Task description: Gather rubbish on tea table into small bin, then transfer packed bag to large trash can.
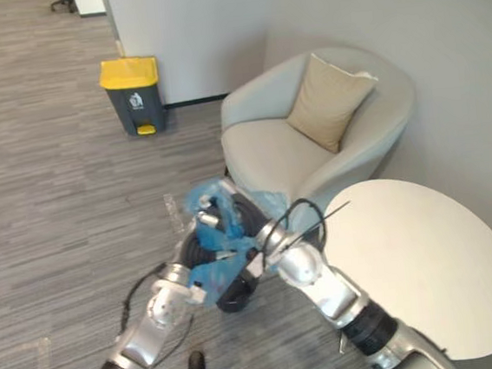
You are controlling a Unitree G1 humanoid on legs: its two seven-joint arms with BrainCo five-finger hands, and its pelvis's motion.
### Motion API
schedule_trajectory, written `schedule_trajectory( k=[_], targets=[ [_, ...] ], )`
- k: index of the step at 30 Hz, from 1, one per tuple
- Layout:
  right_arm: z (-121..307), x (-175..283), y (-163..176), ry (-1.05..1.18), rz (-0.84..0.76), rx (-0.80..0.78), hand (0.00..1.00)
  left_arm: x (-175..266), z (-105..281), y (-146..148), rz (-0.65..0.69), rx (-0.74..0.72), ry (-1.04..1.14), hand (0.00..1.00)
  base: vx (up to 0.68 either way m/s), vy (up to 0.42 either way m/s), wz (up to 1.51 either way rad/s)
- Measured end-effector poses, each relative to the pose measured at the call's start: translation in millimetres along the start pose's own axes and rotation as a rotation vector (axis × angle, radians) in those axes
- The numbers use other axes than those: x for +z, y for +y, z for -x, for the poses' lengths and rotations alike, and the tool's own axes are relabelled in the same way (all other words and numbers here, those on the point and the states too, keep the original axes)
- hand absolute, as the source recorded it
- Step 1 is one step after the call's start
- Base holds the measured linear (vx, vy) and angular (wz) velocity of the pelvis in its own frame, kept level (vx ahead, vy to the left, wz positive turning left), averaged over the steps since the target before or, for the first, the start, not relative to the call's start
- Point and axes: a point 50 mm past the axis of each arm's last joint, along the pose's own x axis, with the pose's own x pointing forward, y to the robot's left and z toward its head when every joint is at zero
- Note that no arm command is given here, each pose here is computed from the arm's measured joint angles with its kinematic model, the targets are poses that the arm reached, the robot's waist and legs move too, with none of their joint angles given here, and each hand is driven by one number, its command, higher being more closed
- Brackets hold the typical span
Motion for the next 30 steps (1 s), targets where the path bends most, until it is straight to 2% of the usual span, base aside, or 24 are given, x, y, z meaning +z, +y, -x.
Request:
schedule_trajectory(
  k=[14, 15, 21, 30],
  targets=[
    [-5, 3, 10, -0.014, -0.201, 0.015, 1.0, -19, 1, -6, -0.023, -0.004, 0.075, 0.0, 0.0, -0.018, -0.08],
    [-6, 3, 10, -0.013, -0.212, 0.015, 1.0, -20, 1, -6, -0.025, -0.004, 0.081, 1.0, 0.02, -0.028, -0.05],
    [-9, 4, 22, 0.0, -0.347, 0.046, 1.0, -33, -2, -13, -0.051, -0.034, 0.142, 1.0, 0.01, -0.029, -0.02],
    [-5, 2, 30, 0.012, -0.426, 0.049, 1.0, -43, -1, -15, -0.042, -0.032, 0.195, 1.0, 0.04, -0.034, -0.03]
  ],
)
